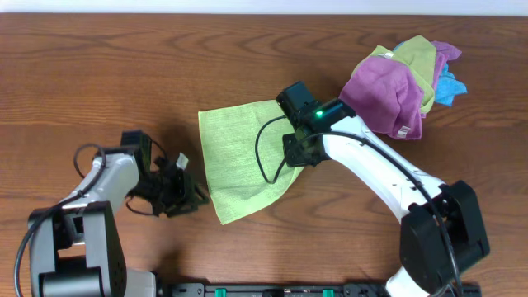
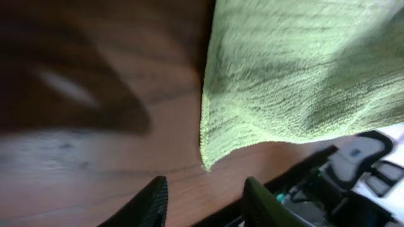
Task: Fold the cloth
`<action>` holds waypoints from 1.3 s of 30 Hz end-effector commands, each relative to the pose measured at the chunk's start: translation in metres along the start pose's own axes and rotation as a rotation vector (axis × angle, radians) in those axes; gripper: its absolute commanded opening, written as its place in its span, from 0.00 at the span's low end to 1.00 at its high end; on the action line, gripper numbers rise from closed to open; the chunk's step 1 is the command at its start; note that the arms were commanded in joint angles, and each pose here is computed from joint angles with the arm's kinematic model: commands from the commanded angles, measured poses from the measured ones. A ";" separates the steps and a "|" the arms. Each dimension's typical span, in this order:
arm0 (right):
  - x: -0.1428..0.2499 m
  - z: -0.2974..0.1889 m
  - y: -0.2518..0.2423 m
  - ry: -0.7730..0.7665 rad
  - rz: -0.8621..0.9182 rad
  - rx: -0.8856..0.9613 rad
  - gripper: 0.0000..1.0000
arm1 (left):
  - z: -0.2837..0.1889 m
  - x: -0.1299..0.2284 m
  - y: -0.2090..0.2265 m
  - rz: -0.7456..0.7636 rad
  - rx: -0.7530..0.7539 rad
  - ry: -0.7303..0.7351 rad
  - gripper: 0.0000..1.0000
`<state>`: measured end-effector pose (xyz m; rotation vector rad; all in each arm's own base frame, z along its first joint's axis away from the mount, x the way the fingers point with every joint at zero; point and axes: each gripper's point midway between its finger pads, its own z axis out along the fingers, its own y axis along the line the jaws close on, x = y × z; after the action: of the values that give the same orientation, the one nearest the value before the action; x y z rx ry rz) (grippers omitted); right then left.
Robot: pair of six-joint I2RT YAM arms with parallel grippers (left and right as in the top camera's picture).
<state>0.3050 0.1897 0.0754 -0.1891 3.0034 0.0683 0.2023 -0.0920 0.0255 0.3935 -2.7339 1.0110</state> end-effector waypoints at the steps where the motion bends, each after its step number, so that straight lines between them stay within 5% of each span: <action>1: -0.002 -0.008 0.002 -0.021 0.014 -0.014 0.01 | 0.006 0.008 -0.011 -0.053 0.108 0.010 0.44; 20: -0.003 -0.011 0.008 -0.021 0.013 -0.043 0.02 | 0.049 0.004 -0.004 -0.181 0.142 -0.060 0.69; 28: -0.004 -0.012 0.009 -0.022 0.013 -0.049 0.02 | 0.066 0.001 -0.004 -0.113 0.026 -0.091 0.69; 37: -0.003 -0.012 0.010 -0.017 0.013 -0.058 0.01 | 0.074 0.002 -0.003 -0.055 -0.036 -0.103 0.06; 39: -0.002 -0.012 0.011 -0.014 0.013 -0.064 0.02 | 0.074 0.001 -0.002 -0.054 -0.037 -0.105 0.06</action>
<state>0.3021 0.1955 0.0754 -0.1939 3.0169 0.1204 0.2016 -0.1586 -0.0055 0.4887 -2.7478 1.1264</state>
